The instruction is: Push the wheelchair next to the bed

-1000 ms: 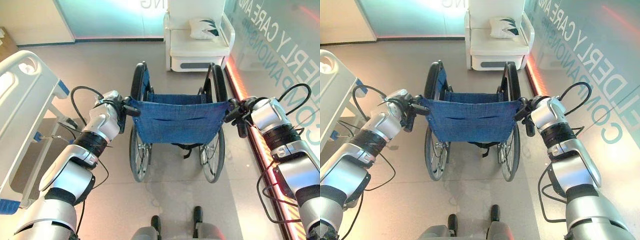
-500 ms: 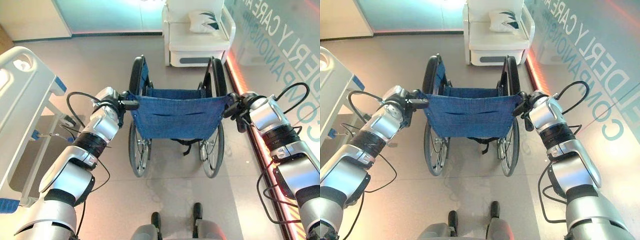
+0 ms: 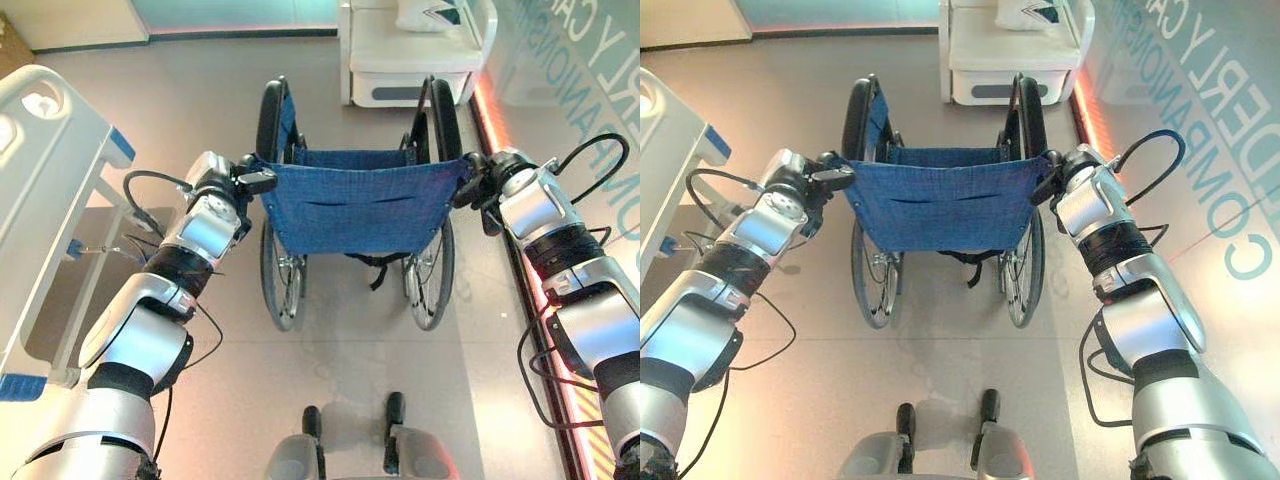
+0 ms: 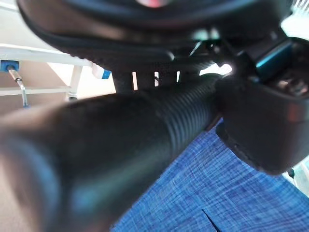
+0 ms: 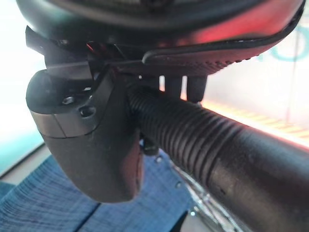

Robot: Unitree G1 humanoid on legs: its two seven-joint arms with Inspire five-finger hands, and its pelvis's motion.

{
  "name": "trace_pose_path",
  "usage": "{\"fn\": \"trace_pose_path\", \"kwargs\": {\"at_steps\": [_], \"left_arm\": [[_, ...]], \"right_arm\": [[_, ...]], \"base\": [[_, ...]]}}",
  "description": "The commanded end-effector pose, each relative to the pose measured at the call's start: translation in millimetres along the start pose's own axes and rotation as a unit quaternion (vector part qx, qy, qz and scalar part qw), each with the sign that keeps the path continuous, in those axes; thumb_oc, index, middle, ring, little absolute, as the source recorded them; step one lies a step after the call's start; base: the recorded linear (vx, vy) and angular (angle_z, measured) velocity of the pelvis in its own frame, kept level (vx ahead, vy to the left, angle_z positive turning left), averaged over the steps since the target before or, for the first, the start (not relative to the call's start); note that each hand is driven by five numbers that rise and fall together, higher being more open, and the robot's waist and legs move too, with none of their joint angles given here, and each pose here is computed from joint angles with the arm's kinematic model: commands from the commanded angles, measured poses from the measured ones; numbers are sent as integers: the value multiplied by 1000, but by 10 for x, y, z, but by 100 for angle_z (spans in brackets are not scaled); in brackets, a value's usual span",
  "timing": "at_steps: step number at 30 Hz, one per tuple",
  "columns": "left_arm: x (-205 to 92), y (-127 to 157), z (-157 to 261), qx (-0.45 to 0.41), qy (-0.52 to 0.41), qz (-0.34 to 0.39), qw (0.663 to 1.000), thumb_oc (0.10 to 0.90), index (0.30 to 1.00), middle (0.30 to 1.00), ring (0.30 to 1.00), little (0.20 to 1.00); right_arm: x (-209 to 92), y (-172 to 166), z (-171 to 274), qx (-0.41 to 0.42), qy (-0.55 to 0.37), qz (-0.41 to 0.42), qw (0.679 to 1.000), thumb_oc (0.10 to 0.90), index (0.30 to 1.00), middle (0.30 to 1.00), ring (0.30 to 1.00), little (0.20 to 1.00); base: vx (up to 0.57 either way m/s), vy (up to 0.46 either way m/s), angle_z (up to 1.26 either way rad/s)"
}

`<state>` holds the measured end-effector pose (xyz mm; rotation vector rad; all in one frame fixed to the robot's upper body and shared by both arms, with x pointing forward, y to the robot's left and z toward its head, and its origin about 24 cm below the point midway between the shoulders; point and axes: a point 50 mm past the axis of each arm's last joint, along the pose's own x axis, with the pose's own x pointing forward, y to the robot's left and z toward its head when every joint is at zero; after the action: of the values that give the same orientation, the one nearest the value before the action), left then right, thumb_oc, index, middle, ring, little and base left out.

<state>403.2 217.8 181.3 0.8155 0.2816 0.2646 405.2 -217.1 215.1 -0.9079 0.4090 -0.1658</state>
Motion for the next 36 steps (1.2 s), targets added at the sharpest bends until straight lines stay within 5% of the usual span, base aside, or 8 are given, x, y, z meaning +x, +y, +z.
{"fn": "trace_pose_path", "kwargs": {"at_steps": [1, 10, 14, 26, 36], "left_arm": [[31, -1, -173, 25, -5, -39, 999, 400, 300, 300, 300, 300], [25, -255, -498, 53, 45, -86, 994, 400, 300, 300, 300, 300], [31, -198, -499, 65, 39, -83, 994, 400, 300, 300, 300, 300], [-6, -282, -735, 102, 55, -106, 988, 400, 300, 300, 300, 300], [-16, -251, -495, 63, 9, -78, 995, 400, 300, 300, 300, 300]], "right_arm": [[-20, -194, 40, -146, -71, -98, 982, 400, 300, 300, 300, 300], [-23, 14, 161, -177, -95, -84, 976, 400, 300, 300, 300, 300], [-6, -125, 170, -181, -97, -97, 974, 400, 300, 300, 300, 300], [43, 161, -27, -173, -108, -71, 976, 400, 300, 300, 300, 300], [-88, -160, 138, -184, -113, -104, 971, 400, 300, 300, 300, 300]], "base": [[140, -257, 35], [329, -62, -3], [354, 129, -66], [458, 63, -3], [401, -201, 48]]}}
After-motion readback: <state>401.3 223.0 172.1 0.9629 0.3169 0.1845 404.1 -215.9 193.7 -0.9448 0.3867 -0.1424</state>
